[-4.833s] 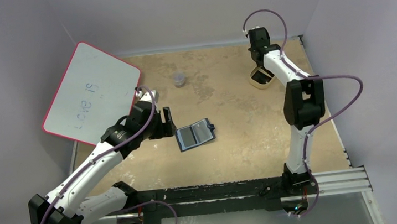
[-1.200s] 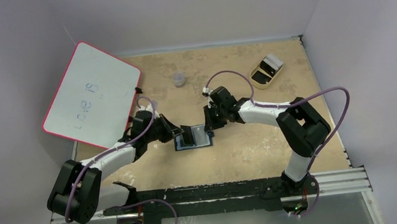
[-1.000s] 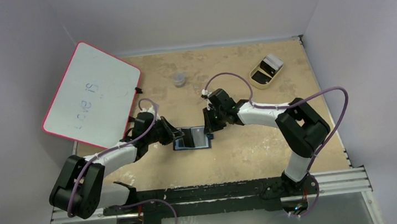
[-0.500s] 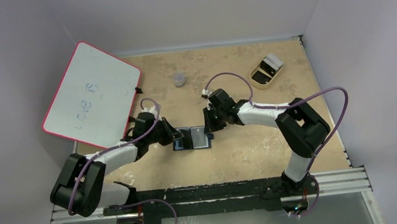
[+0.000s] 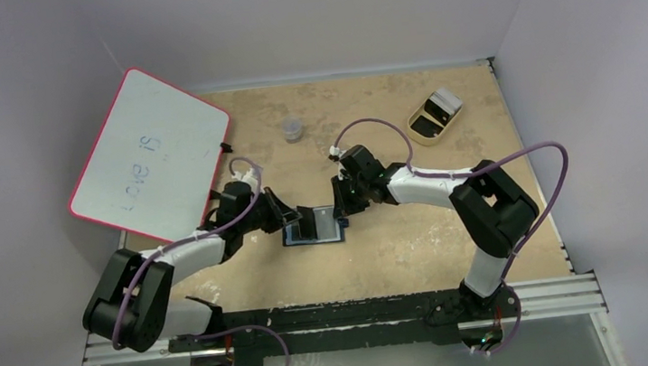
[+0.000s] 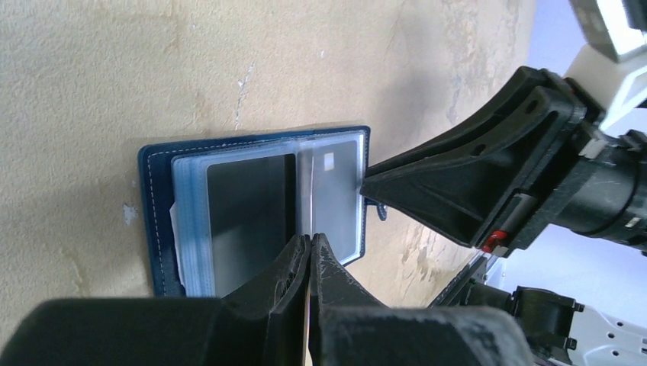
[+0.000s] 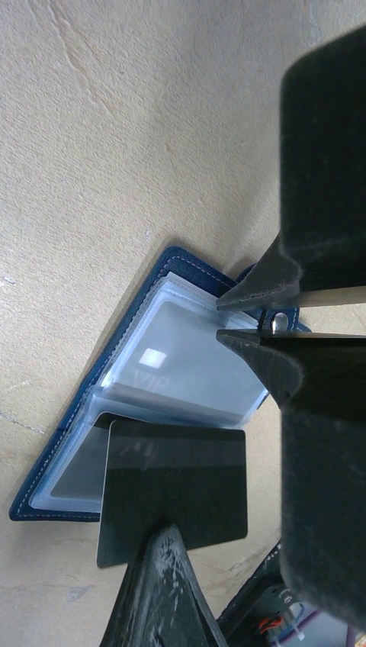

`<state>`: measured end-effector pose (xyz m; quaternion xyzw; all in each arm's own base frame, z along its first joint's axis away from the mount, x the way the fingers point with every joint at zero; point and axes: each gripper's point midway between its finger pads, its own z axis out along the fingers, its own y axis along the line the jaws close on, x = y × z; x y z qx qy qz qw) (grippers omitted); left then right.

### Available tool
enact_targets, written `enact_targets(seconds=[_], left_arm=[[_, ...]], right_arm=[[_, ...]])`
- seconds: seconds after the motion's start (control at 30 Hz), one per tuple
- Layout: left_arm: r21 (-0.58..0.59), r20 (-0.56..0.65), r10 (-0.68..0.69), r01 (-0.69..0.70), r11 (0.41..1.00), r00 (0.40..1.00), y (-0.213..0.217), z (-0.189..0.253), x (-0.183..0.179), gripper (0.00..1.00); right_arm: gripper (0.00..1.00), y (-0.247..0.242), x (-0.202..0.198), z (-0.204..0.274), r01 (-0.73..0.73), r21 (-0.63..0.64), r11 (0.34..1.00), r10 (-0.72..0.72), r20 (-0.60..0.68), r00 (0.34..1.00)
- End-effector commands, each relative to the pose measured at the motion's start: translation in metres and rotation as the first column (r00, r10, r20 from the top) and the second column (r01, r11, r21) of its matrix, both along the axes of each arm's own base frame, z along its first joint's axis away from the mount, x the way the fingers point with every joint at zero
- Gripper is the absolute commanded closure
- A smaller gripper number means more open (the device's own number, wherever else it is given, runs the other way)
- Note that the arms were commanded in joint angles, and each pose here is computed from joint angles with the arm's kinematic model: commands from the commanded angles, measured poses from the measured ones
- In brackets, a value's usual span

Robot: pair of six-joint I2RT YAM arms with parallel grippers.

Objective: Put the credit cards into the card holder
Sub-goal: Insert the credit card into the card holder.

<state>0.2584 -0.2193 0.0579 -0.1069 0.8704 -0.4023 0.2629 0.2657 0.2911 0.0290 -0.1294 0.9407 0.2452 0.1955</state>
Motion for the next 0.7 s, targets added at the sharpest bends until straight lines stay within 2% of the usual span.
enact_targets(seconds=[0.0,0.67], left_arm=[[-0.046,0.094,0.037,-0.033,0.998,0.995,-0.002,0.032,0.017,1.00],[-0.030,-0.010,-0.028,0.027,0.999,1.000,-0.009,-0.013,0.004,1.00]], right_arm=[[0.83,0.003,0.000,0.001,-0.021,0.009,1.000,0.021,0.009,1.000],[0.82,0.003,-0.001,0.001,-0.024,0.010,1.000,0.024,0.005,1.000]])
